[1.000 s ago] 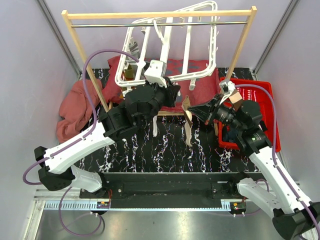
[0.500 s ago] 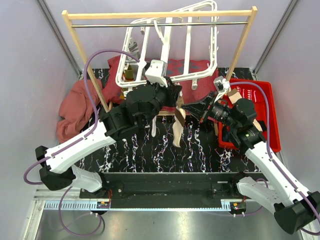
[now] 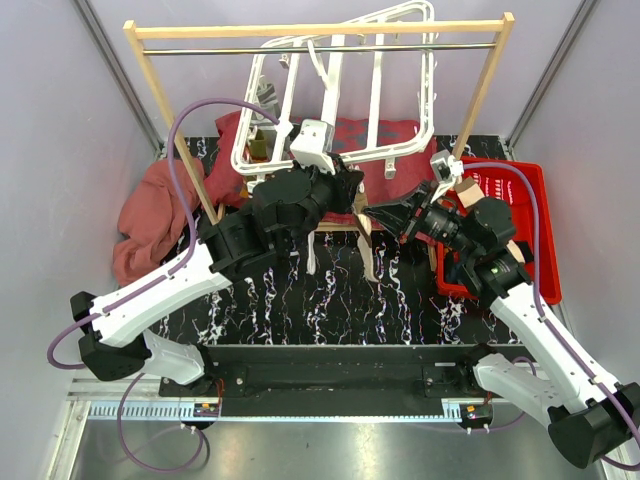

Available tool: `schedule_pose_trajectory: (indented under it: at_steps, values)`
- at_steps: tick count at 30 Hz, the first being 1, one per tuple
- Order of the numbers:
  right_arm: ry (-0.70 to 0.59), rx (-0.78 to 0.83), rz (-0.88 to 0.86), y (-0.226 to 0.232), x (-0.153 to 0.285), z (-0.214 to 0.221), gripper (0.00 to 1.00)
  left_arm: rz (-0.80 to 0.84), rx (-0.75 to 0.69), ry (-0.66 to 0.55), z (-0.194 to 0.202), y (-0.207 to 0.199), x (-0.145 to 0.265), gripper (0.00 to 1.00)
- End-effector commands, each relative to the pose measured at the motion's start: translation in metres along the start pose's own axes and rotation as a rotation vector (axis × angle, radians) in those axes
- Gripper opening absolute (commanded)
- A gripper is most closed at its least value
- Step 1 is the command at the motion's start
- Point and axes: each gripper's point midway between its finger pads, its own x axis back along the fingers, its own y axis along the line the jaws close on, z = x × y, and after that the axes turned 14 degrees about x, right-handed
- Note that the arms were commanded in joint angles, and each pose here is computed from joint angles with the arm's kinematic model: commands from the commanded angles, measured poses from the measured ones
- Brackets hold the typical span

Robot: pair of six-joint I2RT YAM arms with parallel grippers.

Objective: Clip the socks to the hanger
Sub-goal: Clamp the sock onto the hanger.

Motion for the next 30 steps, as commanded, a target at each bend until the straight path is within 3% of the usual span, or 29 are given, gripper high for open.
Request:
schedule_pose_trajectory:
  at_steps: [1, 17, 21, 24, 25, 30]
  values:
    - [-0.096, 0.047, -0.045, 0.014, -0.004, -0.036, 0.01, 0.046, 0.024, -0.028, -0.011, -0.013, 0.000, 0.00]
    - [-0.123, 0.048, -0.058, 0.013, -0.011, -0.045, 0.01, 0.081, 0.049, 0.004, -0.003, -0.020, -0.001, 0.00]
    - [-0.131, 0.053, -0.054, 0.013, -0.011, -0.049, 0.01, 0.074, 0.045, 0.002, -0.003, -0.018, -0.002, 0.07]
    - [-0.134, 0.055, -0.053, 0.013, -0.011, -0.051, 0.01, 0.066, 0.037, -0.002, -0.003, -0.015, -0.001, 0.20]
    - [-0.136, 0.057, -0.052, 0.013, -0.011, -0.051, 0.01, 0.061, 0.037, -0.006, -0.004, -0.015, -0.001, 0.32]
    - [-0.137, 0.057, -0.056, 0.014, -0.011, -0.052, 0.03, 0.052, 0.034, -0.031, -0.011, -0.011, 0.003, 0.66]
